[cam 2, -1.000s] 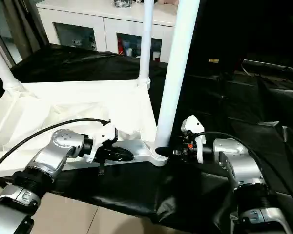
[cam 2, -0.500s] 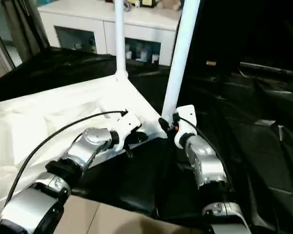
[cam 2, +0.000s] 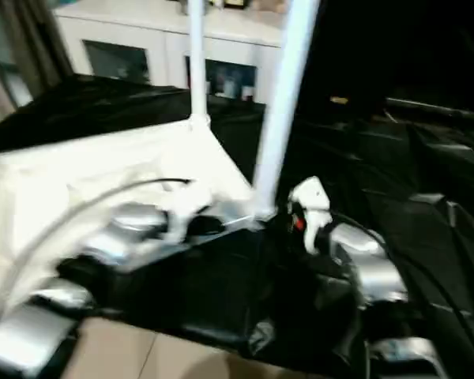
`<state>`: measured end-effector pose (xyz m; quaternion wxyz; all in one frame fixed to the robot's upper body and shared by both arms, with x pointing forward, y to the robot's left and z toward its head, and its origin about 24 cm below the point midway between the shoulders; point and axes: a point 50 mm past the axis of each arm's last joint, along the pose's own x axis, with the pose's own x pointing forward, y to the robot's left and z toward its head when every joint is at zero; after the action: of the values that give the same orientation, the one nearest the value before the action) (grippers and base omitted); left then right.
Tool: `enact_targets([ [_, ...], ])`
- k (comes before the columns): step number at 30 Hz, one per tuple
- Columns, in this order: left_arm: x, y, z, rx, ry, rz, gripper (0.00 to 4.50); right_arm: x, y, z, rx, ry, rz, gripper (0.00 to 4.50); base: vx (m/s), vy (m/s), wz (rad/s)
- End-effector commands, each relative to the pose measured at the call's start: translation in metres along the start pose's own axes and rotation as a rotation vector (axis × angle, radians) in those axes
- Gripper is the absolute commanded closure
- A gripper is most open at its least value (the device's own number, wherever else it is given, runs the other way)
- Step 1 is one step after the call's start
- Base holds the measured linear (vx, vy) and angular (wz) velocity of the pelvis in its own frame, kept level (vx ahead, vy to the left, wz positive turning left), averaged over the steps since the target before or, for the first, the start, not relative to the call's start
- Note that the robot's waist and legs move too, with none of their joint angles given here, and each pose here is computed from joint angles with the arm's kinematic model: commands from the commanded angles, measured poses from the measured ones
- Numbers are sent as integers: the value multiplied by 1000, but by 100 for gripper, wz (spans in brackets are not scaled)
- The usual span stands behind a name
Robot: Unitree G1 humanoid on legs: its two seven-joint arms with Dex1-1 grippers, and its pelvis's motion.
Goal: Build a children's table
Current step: Rotate leg to tighten
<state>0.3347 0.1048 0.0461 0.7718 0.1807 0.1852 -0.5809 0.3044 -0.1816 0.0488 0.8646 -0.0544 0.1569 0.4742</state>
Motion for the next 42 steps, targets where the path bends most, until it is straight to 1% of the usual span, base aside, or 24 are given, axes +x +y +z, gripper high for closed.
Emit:
enact_targets([
  [1, 12, -21, -10, 1, 52, -173, 450, 5, 7, 5, -14, -8, 80, 142, 0, 0, 0],
  [2, 8, -22, -10, 2, 47, -204, 450, 1, 6, 6, -14, -3, 99, 142, 0, 0, 0],
  [6, -1, -26, -11, -1, 46, -256, 450, -5, 6, 9, 1, -4, 150, 142, 0, 0, 0],
  [10, -4, -27, -11, -7, 41, -271, 450, -5, 10, 6, 23, 6, 202, 142, 0, 0, 0],
  [11, -5, -29, -11, -13, 39, -286, 450, -3, 12, 6, 31, 0, 215, 158, 0, 0, 0],
  [12, -5, -30, -11, -15, 39, -292, 450, -2, 13, 6, 35, -3, 225, 158, 0, 0, 0],
  [14, -6, -31, -11, -16, 38, -292, 450, 0, 16, 5, 40, 2, 245, 179, 0, 0, 0],
  [15, -6, -31, -11, -18, 37, -289, 450, 1, 17, 4, 46, 7, 254, 179, 0, 0, 0],
  [16, -6, -31, -11, -18, 37, -288, 450, 1, 17, 4, 46, 8, 256, 195, 0, 0, 0],
  [17, -6, -31, -11, -20, 37, -287, 450, 1, 18, 4, 45, 10, 260, 195, 0, 0, 0],
  [18, -7, -31, -11, -22, 37, -287, 450, 1, 18, 4, 45, 11, 263, 212, 0, 0, 0],
  [19, -7, -32, -11, -23, 38, -288, 450, 1, 18, 4, 45, 12, 266, 219, 0, 0, 0],
  [26, -10, -32, -13, -38, 43, -287, 450, -1, 20, 1, 60, 27, 287, 235, 0, 0, 0],
  [28, -8, -27, -12, -52, 36, -219, 450, 3, 22, -5, 84, 17, 250, 239, 0, 0, 0],
  [29, -8, -27, -12, -52, 36, -219, 450, 3, 22, -5, 84, 17, 250, 239, 0, 0, 0],
  [30, -5, -23, -11, -59, 35, -156, 450, 7, 22, -8, 91, 8, 203, 239, 0, 0, 0],
  [31, 1, -12, -11, -69, 45, -14, 450, 13, 18, -14, 117, -2, 79, 240, 0, 0, 0],
  [34, 10, 0, -8, -110, 59, 159, 450, 27, 10, -25, 155, 21, -175, 243, -18, 1, 1],
  [35, 15, 4, -5, -127, 61, 221, 450, 34, 8, -29, 184, 29, -287, 246, -59, 6, -2],
  [36, 22, 6, 0, -130, 61, 269, 450, 42, 7, -32, 244, 28, -409, 246, -59, 6, -2],
  [38, 25, 6, 3, -124, 63, 284, 450, 45, 7, -32, 277, 27, -460, 249, -28, 4, -2],
  [40, 32, 6, 11, -87, 44, 287, 450, 53, 9, -30, 304, 20, -519, 249, 0, 0, 0],
  [42, 38, 4, 18, -57, 26, 279, 450, 60, 12, -26, 298, -3, -530, 249, 0, 0, 0],
])
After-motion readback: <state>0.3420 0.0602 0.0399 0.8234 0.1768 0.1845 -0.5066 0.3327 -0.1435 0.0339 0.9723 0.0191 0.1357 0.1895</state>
